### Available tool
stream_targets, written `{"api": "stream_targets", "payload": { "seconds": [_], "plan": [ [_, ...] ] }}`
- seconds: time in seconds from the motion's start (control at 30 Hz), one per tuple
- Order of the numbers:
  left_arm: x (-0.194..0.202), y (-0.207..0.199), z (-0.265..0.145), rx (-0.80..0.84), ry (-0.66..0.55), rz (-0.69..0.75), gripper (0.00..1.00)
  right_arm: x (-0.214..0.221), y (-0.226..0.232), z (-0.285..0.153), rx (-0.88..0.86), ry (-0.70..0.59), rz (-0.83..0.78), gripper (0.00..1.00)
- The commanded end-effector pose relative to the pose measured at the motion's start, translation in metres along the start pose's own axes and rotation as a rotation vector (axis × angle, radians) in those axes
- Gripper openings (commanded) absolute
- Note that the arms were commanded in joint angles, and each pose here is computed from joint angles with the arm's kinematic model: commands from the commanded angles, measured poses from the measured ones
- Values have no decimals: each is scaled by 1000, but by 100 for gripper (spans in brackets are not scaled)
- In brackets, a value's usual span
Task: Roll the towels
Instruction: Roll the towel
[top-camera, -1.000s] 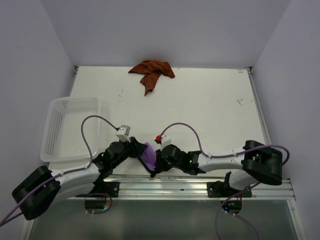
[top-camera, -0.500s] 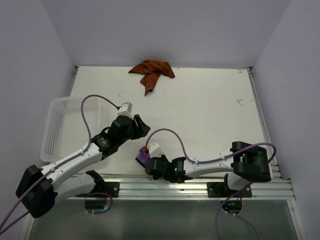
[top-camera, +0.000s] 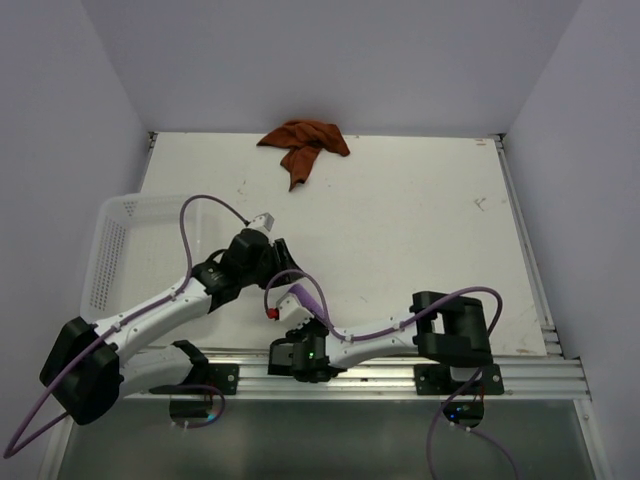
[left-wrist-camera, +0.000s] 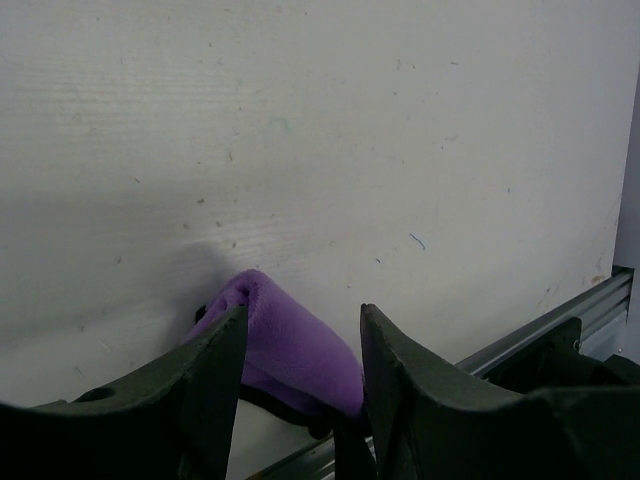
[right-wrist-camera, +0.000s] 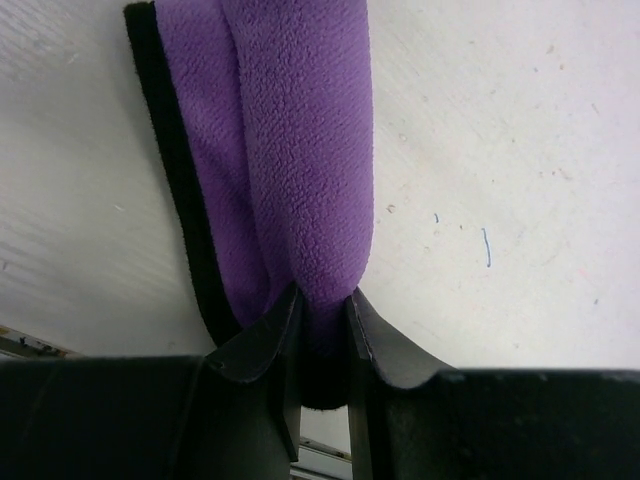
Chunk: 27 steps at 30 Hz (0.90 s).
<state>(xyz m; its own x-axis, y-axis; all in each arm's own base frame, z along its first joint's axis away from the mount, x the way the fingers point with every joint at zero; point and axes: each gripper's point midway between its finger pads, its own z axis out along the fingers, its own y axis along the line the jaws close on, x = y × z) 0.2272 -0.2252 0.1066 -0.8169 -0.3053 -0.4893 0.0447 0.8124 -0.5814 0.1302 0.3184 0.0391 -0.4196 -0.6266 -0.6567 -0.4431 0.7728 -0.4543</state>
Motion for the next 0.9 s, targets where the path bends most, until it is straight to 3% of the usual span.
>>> {"api": "stream_targets", "payload": {
  "seconds": [0.0, 0.63, 0.87],
  "plan": [
    [-3, -21, 1, 73, 27, -15, 52, 2, -17, 0, 124, -18, -77, 17],
    [55, 26, 30, -38, 195, 23, 50, 3, -9, -1, 107, -17, -105, 19],
    [67, 51, 45, -118, 200, 41, 40, 4, -8, -2, 103, -14, -115, 20]
  ]
}}
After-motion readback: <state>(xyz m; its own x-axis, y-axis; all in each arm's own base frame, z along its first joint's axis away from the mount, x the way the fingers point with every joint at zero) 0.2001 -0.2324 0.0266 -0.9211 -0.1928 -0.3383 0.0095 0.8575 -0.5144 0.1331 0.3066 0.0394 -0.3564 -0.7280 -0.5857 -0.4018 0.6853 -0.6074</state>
